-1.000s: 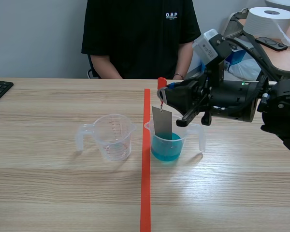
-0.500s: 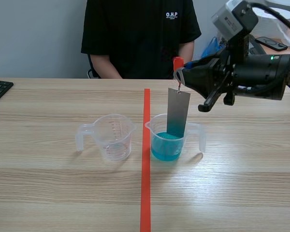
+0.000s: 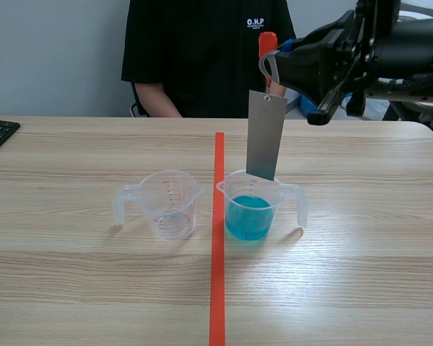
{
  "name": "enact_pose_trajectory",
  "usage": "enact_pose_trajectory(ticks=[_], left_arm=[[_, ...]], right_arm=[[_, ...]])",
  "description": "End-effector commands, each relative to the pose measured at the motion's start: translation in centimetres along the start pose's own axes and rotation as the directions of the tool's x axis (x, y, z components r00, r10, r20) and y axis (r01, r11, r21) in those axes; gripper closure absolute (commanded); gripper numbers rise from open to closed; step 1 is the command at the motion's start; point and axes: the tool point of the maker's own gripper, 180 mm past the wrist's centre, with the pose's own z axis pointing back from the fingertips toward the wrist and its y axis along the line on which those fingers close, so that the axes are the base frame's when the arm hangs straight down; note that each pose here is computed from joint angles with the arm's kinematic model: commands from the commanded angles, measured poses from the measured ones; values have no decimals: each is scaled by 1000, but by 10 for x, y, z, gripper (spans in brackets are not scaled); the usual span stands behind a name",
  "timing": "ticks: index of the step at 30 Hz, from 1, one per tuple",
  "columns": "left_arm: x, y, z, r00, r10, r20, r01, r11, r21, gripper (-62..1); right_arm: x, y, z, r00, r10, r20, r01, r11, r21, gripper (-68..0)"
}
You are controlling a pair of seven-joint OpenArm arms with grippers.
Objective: Do the redox reaction experiment.
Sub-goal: 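Raise the plate and point at it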
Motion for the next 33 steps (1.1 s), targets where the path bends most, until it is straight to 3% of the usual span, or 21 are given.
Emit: enact_pose_trajectory(ticks=[1,14,19,24,29,33], left_arm=[[2,1,3,1000,0,9,0,1000,1,-42],[2,6,3,1000,-14,13,14,1000,-10,-42],[3,30,1,1000,2,20,-2,1000,16,-42],[2,57,-2,999,36,18,-36,999,-10,-42],[10,82,-5,996,78,50,-73,994,-83,-42],[31,111,-18,981,154,120,-134,978,-158,-42]], right_arm=[[19,-3,4,999,24,42,-24,1000,-6,-15],[56,12,14,996,19,90,-22,999,37,-15],[58,12,15,995,11,98,-15,999,40,-15],[59,12,15,995,10,98,-14,999,40,-15],[59,12,15,995,8,101,-12,999,42,-15],[60,13,15,994,3,106,-8,999,45,-15]])
